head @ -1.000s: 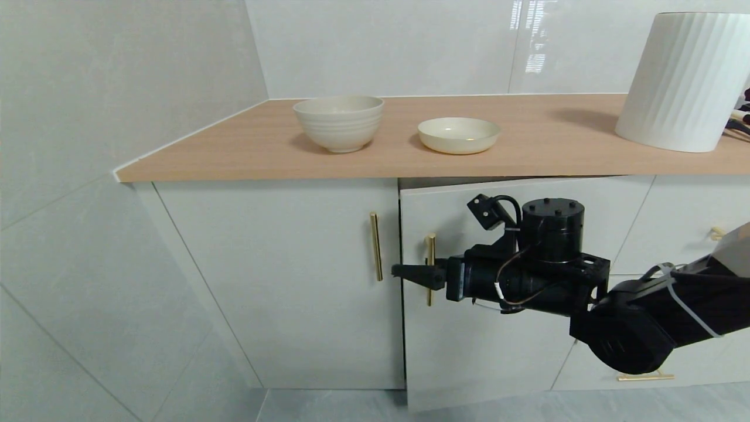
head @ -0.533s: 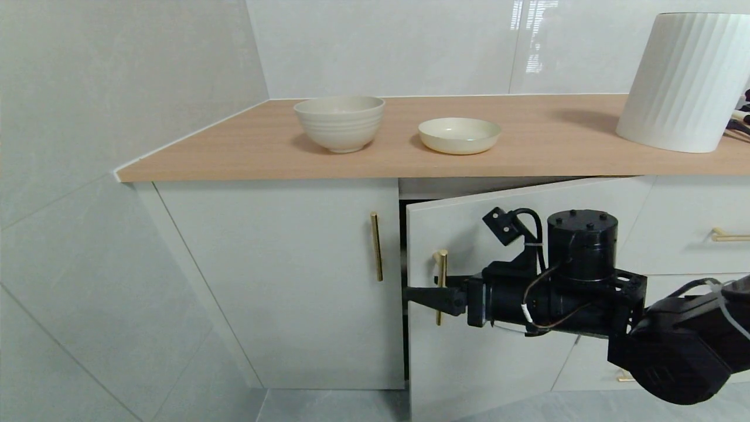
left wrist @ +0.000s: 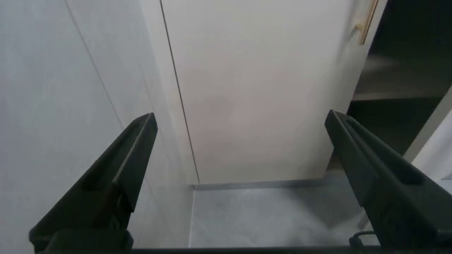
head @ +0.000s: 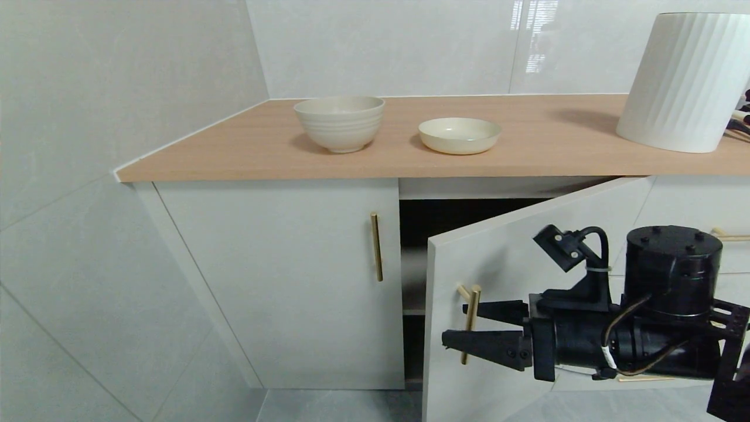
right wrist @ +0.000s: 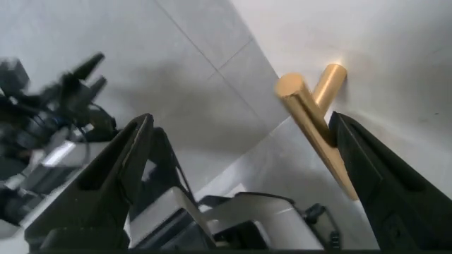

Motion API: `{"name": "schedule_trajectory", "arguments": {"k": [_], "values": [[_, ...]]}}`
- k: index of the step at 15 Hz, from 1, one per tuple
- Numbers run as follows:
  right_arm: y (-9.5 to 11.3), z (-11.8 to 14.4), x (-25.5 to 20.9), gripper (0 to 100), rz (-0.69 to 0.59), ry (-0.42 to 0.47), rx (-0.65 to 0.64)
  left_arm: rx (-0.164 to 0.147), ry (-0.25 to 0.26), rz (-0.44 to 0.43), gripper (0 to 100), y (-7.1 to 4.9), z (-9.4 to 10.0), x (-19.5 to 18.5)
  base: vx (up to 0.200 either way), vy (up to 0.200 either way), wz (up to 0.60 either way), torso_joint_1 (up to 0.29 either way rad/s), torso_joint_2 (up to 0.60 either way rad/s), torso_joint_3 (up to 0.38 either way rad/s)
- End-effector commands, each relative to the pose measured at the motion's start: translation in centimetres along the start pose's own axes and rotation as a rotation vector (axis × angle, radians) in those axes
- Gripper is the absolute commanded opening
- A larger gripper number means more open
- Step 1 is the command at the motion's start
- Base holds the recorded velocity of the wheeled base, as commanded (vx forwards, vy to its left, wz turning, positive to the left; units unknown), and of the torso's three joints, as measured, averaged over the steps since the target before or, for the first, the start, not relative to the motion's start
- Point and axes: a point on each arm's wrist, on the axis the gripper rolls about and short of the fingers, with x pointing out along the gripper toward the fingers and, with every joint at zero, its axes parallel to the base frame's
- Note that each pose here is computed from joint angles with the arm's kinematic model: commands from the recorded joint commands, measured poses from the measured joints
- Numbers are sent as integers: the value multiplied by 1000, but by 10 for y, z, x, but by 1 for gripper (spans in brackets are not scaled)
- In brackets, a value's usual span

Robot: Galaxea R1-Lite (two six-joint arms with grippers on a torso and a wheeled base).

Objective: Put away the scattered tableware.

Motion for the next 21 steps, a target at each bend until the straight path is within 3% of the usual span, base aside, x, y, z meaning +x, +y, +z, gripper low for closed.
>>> {"name": "schedule_trajectory", "arguments": {"k": [1,3,5,8,11,14,15,17,21], "values": [[9,-2,-12,100,10,-11,-18,3,-61,-45,100,0,31,-8,0,0,0,0,0,0],[8,-8,-16,100,2,3,-8,2,19,-191,100,-2,74,1,0,0,0,0,0,0],[8,-13,-18,100,-2,15,-4,-5,138,-289,100,-1,109,36,0,0,0,0,0,0],[9,-16,-20,100,-4,23,1,-39,340,-340,100,-1,137,109,0,0,0,0,0,0],[9,-16,-20,100,22,33,1,-27,504,-464,100,-23,132,165,0,0,0,0,0,0],[8,-19,-21,100,20,42,7,-48,564,-576,100,-51,119,193,0,0,0,0,0,0],[9,-18,-21,100,20,38,5,-60,589,-623,0,-63,114,197,0,0,0,0,0,0],[10,-17,-21,100,22,34,2,-49,626,-724,0,-89,106,203,0,0,0,0,0,0],[9,-18,-21,100,20,38,5,-27,587,-824,0,-131,85,230,0,0,0,0,0,0]]}}
